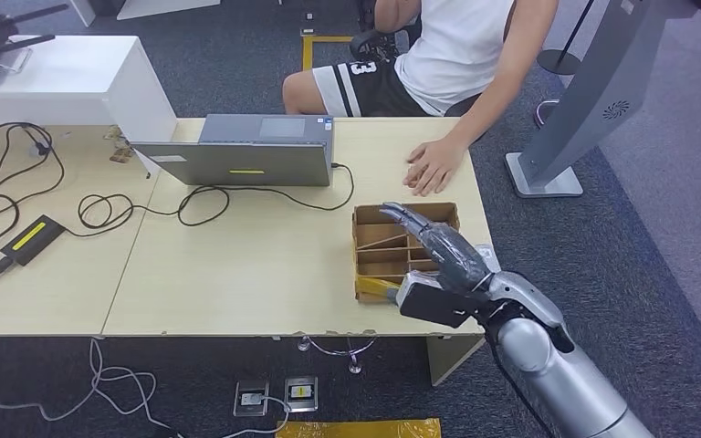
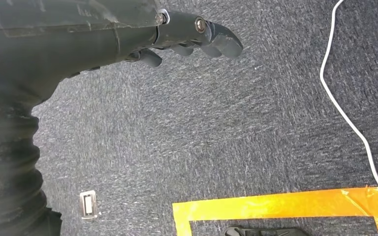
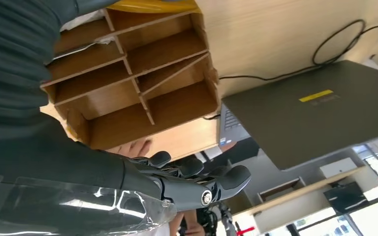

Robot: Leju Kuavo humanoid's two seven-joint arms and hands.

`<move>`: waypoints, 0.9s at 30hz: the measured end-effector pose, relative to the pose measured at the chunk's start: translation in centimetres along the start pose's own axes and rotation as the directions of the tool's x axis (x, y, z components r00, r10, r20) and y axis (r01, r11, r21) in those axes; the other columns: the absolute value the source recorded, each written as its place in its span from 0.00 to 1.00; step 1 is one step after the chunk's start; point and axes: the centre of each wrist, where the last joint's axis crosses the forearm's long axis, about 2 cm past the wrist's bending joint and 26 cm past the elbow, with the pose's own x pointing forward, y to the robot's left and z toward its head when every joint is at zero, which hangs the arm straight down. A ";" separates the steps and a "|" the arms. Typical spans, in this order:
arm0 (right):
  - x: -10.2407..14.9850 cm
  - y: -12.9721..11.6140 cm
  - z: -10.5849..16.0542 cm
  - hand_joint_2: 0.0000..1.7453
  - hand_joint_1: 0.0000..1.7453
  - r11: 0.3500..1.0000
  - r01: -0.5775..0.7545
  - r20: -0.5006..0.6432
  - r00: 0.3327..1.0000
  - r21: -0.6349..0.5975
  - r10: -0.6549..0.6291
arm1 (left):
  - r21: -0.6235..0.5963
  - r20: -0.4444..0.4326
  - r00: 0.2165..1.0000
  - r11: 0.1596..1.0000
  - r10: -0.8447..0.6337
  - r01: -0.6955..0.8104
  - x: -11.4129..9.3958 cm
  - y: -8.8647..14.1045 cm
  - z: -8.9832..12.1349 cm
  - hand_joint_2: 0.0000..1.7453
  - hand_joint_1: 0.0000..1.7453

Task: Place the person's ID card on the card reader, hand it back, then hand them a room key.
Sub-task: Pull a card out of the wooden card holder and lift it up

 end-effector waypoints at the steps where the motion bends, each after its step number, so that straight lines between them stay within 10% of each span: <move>1: -0.2 0.2 0.2 1.00 0.00 0.999 -0.032 -0.015 0.999 -0.004 0.031 | 0.000 -0.001 1.000 1.000 0.001 -0.001 0.0 0.0 0.0 1.00 0.00; 2: -0.4 0.3 0.4 1.00 0.00 0.997 -0.071 -0.033 0.997 -0.011 0.070 | 0.001 -0.002 1.000 1.000 0.002 -0.002 0.0 0.0 0.0 1.00 0.00; 6: -1.8 0.9 1.1 1.00 0.00 0.973 -0.228 -0.119 0.967 -0.033 0.223 | 0.002 -0.008 1.000 1.000 0.007 -0.007 0.0 0.0 0.0 0.00 0.00; 27: -6.7 1.7 4.0 1.00 0.00 0.930 -0.365 -0.328 0.884 -0.037 0.334 | 0.002 -0.013 1.000 1.000 0.014 -0.014 0.0 0.0 0.0 0.00 0.00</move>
